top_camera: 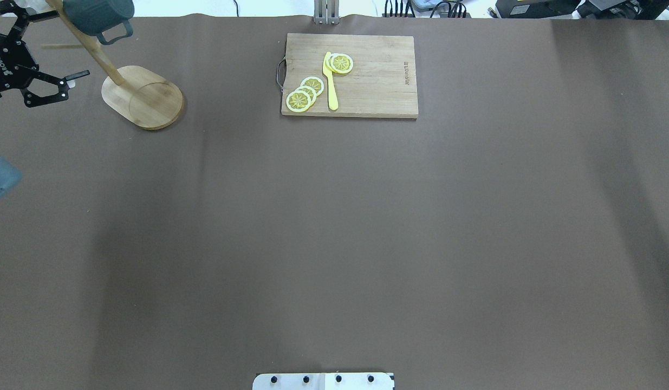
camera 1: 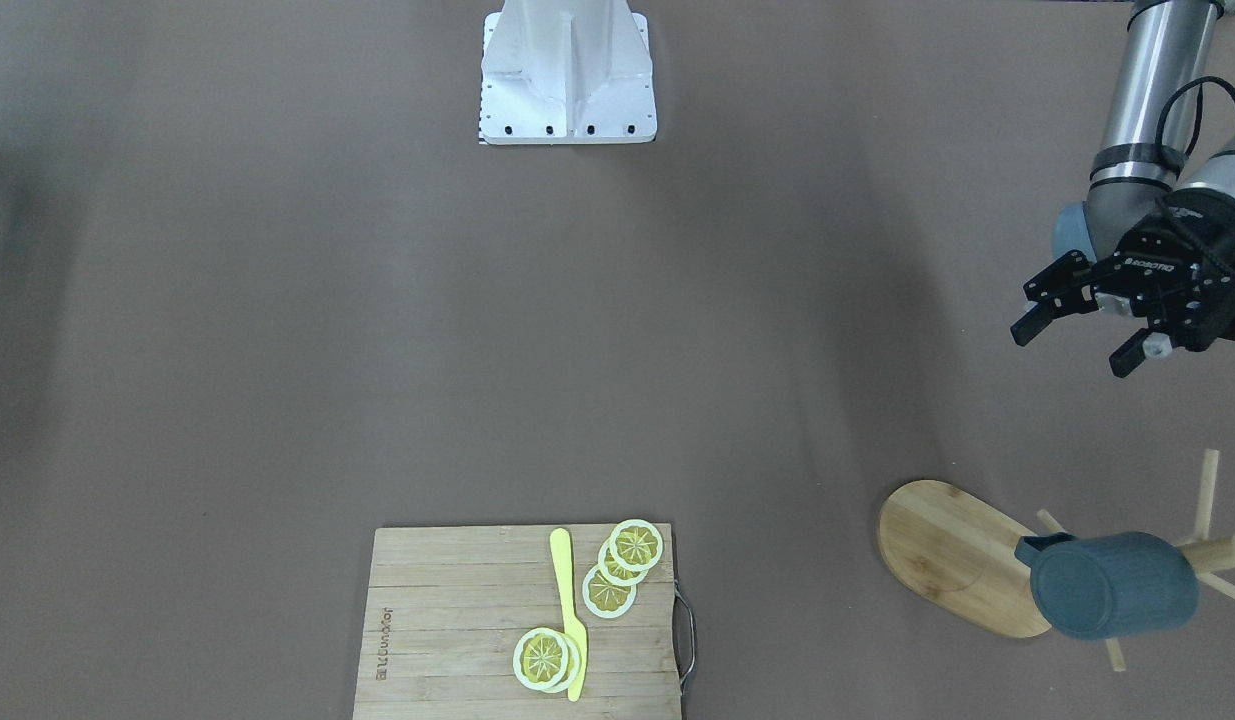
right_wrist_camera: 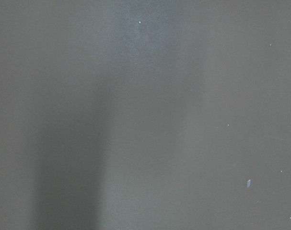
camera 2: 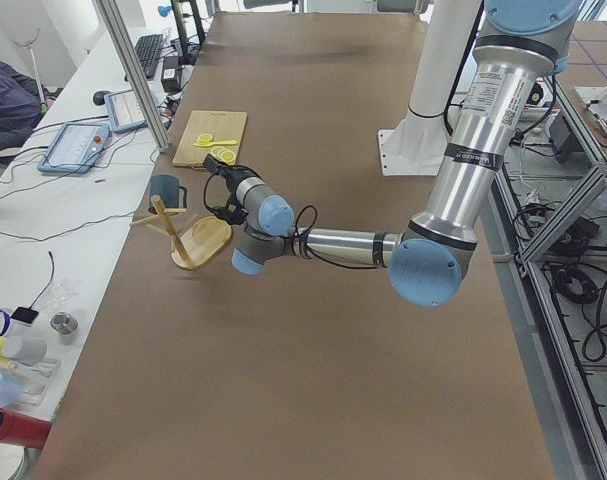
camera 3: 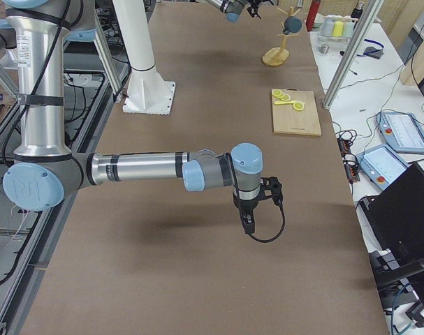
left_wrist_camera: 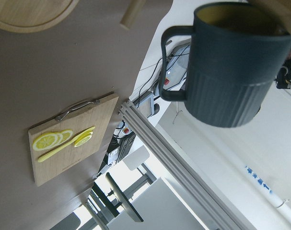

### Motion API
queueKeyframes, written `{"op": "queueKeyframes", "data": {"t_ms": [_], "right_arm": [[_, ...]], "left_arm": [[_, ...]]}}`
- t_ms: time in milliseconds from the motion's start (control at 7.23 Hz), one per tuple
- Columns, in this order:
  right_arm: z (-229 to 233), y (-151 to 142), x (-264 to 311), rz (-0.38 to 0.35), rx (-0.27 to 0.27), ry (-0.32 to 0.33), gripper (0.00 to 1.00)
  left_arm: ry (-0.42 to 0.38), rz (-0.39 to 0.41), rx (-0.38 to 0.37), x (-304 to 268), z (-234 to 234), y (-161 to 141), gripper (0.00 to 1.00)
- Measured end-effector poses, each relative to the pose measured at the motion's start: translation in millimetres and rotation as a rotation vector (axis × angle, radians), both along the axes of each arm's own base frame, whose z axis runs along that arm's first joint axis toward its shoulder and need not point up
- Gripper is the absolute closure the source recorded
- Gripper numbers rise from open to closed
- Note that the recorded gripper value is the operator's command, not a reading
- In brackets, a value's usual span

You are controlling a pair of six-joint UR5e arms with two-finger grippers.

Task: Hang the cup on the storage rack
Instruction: 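Open the left gripper and draw it back from the mug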

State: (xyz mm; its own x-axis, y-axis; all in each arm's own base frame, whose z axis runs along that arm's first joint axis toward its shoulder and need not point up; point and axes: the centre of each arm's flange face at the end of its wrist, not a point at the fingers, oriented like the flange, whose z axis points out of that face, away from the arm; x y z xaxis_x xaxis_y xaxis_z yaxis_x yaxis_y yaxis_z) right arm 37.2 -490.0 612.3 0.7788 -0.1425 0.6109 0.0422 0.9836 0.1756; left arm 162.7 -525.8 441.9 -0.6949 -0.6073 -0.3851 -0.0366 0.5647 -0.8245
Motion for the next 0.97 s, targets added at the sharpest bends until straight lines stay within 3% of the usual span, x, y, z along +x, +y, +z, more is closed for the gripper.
{"op": "queueKeyframes", "data": {"t_ms": [277,968], "right_arm": [[2,1,0,0.000,-0.004,-0.001,0.00],[7,5,0,-0.001,-0.017,-0.008,0.00]], "left_arm": [[-0.167,-0.032,0.253,-12,-7,36,0.01],[-0.779,-0.361,0.911,-45,67,105,0.01]]}}
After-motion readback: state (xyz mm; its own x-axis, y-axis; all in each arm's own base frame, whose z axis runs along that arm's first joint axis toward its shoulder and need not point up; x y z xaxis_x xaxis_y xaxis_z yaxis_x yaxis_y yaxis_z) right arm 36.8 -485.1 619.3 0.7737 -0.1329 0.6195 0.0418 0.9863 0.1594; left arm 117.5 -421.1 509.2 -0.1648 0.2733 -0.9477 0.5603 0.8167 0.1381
